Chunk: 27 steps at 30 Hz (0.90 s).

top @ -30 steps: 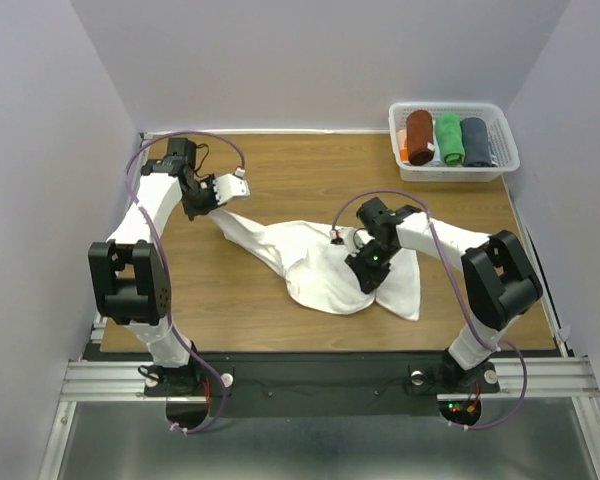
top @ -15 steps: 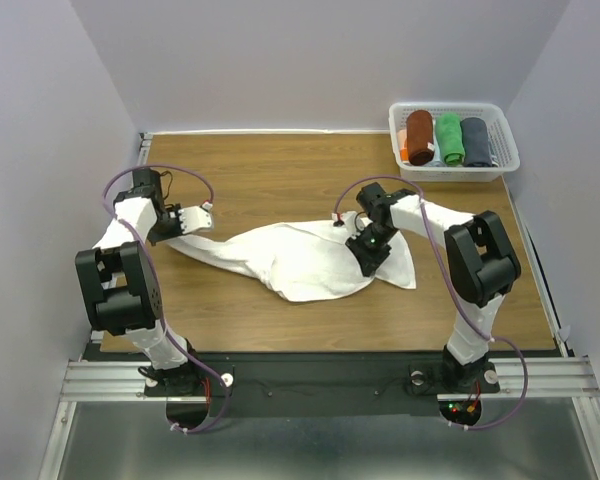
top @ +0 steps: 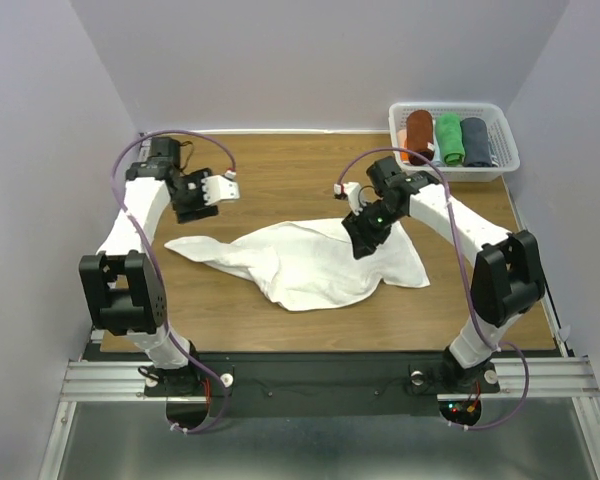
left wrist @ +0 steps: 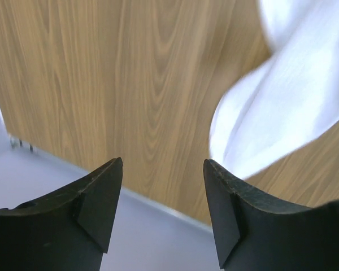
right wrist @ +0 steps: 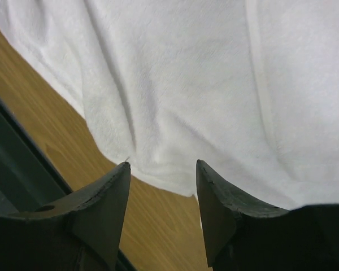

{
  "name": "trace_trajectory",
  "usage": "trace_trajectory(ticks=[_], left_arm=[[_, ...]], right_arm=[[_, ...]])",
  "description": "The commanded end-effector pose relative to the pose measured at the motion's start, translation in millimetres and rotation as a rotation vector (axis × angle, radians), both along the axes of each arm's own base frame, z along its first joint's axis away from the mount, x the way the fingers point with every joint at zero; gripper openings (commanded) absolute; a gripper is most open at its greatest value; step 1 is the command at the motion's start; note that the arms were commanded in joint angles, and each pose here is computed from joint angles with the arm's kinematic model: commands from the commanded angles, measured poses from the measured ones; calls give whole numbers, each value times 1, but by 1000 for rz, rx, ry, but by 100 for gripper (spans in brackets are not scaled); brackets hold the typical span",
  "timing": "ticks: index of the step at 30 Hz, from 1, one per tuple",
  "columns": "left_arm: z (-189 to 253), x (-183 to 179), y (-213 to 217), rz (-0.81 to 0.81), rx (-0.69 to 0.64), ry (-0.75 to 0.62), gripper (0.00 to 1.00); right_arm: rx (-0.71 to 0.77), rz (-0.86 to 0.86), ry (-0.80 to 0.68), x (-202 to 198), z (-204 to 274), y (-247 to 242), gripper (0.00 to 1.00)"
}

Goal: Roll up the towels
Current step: Flatten the towel

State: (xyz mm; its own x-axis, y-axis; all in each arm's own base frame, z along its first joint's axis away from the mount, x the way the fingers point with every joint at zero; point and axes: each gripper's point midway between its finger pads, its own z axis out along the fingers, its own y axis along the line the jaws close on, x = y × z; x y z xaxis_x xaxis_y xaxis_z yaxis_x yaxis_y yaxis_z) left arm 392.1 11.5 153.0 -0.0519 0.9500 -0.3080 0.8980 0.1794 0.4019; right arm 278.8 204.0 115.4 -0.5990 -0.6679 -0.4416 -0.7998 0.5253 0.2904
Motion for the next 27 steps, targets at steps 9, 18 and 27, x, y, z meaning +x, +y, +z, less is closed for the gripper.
trace_trajectory(ticks=[9, 18, 27], left_arm=[[-28, -50, -213, -216, -385, 270, 70], [-85, -63, -227, -262, -309, 415, 71], [-109, -77, -210, -275, -209, 459, 60]], right_arm=[[-128, -227, -96, 95, -51, 3, 52], [-195, -269, -77, 108, -86, -4, 52], [-254, -289, -51, 102, -104, -16, 50]])
